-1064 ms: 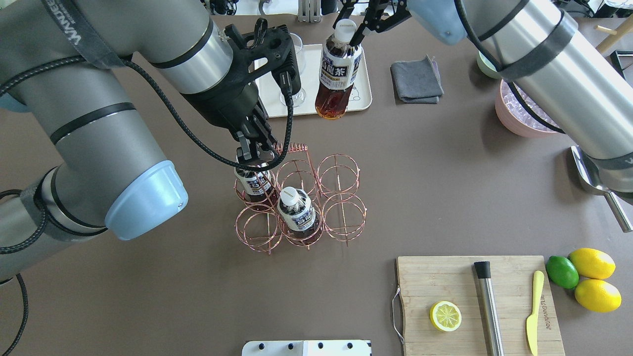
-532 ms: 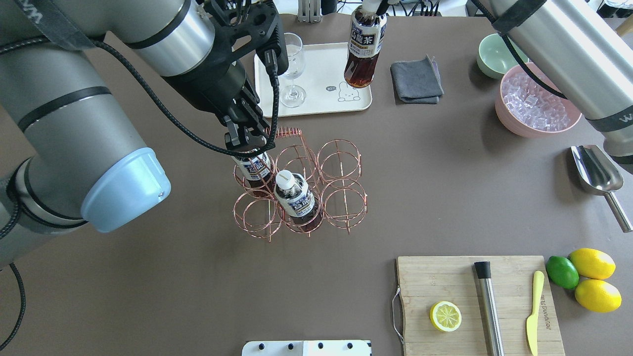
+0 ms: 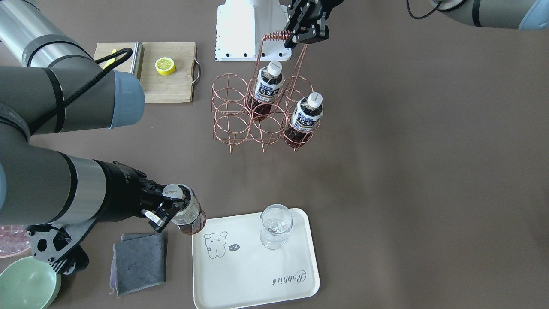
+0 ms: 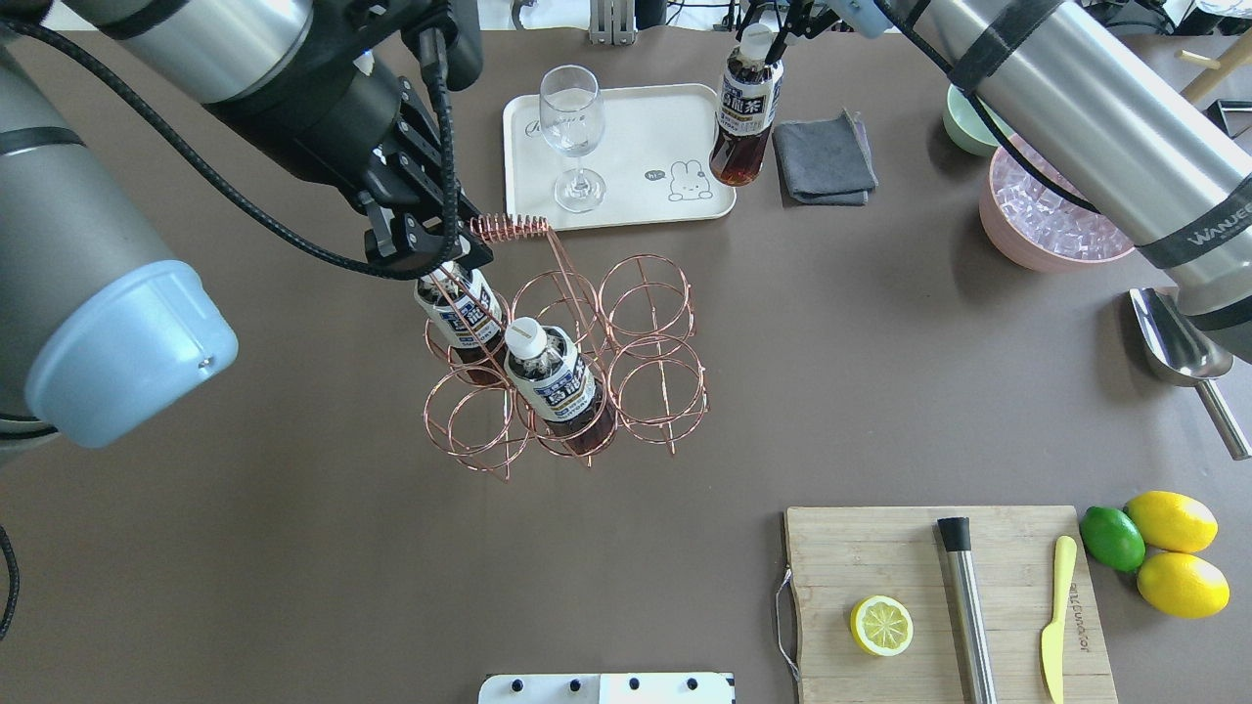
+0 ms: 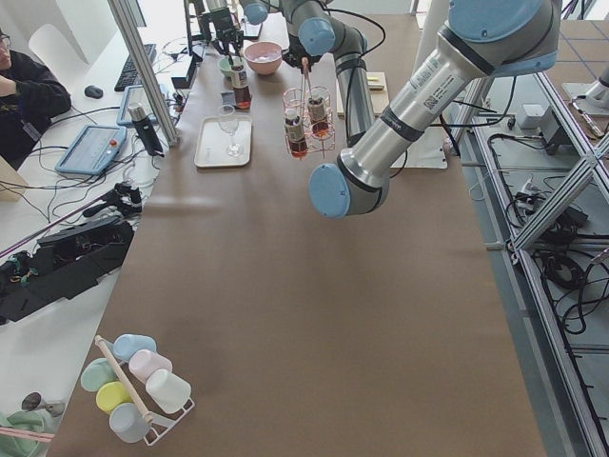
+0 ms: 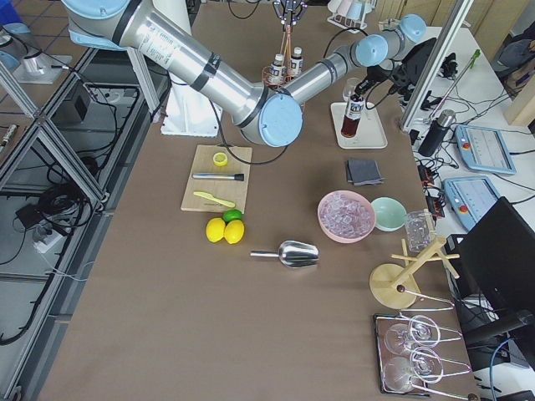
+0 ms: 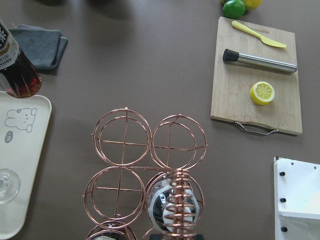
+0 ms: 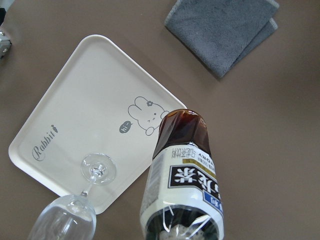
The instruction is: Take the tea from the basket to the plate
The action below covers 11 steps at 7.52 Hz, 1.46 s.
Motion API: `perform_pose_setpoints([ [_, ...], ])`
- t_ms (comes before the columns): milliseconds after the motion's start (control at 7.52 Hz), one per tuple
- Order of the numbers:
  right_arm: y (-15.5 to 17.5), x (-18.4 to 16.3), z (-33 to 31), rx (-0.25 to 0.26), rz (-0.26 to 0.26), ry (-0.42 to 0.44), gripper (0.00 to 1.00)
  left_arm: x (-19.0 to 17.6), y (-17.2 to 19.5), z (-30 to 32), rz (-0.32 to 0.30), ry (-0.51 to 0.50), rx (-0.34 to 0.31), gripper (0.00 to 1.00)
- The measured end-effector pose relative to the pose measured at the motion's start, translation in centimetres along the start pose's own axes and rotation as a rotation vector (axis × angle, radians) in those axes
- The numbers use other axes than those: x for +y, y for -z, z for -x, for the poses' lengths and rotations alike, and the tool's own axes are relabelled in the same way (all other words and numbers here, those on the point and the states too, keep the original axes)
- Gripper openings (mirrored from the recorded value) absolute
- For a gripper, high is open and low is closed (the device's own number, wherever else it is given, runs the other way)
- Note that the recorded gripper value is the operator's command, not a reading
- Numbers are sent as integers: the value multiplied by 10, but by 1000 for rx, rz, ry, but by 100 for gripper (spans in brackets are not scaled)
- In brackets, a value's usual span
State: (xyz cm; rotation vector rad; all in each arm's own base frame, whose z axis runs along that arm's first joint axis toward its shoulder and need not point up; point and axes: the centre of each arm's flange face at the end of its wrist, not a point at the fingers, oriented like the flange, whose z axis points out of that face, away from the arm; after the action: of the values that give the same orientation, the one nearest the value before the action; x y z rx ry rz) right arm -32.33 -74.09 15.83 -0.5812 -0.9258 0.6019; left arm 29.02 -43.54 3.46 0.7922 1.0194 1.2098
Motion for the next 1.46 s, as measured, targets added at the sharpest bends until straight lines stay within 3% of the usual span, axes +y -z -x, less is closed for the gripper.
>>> perform_pose_setpoints([
  [266, -19, -18, 1, 13, -22, 8, 0, 27, 26, 24, -3, 58, -25, 0],
  [532, -27, -27, 8, 7, -49, 31, 0, 73, 71, 65, -6, 158, -97, 0],
  [1064, -55, 0, 37, -33, -120, 148, 0, 177, 136, 141, 39, 260, -232, 0],
  [1463, -82, 25, 50, -52, -166, 219, 0, 223, 155, 190, 92, 269, -272, 0],
])
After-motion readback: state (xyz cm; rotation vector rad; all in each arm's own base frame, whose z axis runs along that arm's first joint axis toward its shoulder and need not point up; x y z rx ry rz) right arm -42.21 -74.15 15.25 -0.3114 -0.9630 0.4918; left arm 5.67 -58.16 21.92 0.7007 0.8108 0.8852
